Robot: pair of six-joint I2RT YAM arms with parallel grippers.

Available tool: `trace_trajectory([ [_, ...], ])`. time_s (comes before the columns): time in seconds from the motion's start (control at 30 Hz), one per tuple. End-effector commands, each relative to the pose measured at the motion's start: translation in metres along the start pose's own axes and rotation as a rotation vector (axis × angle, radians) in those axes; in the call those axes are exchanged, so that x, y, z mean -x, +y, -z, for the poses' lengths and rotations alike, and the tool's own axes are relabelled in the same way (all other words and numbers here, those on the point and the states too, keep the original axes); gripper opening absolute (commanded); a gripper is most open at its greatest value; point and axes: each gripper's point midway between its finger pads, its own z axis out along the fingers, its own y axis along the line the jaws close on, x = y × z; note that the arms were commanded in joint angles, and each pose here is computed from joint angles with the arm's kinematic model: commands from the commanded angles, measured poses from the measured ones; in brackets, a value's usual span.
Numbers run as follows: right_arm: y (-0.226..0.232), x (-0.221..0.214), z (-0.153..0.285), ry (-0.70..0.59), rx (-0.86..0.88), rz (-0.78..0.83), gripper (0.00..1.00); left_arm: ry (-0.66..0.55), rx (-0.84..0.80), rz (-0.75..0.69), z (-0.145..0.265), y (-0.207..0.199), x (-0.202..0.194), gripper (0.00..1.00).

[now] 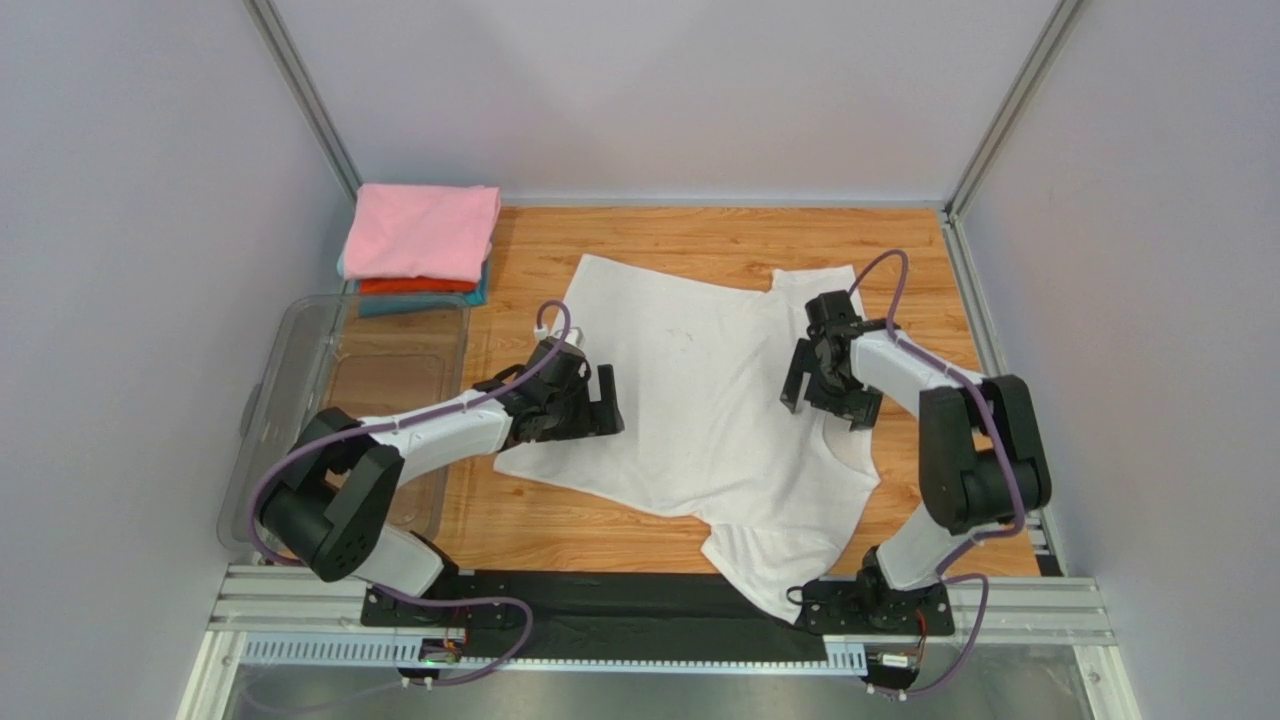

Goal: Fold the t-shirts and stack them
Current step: Flatten the tshirt out

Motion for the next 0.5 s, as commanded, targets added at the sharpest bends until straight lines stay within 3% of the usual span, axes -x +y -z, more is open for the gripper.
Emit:
trace_trajectory([
  [0.0,0.003,0.033,-0.014,-0.035,-0.038,0.037,1.00,0.060,-0.008,0.007,-0.005,0.004,-0.017,0.99],
  [0.2,0.018,0.046,-0.047,0.054,-0.020,0.076,0.99,0.092,-0.093,0.119,-0.005,0.002,-0.045,0.96],
  [0.27,0.029,0.064,-0.046,0.039,0.004,0.094,0.95,0.127,-0.100,0.163,-0.003,0.005,-0.060,0.96],
  [0.33,0.038,0.083,-0.049,0.028,0.006,0.113,1.00,0.112,-0.143,0.186,-0.002,-0.001,-0.064,0.94],
  [0.47,0.050,0.110,-0.052,0.009,0.003,0.138,1.00,0.079,-0.145,0.210,-0.001,-0.003,-0.067,0.94],
])
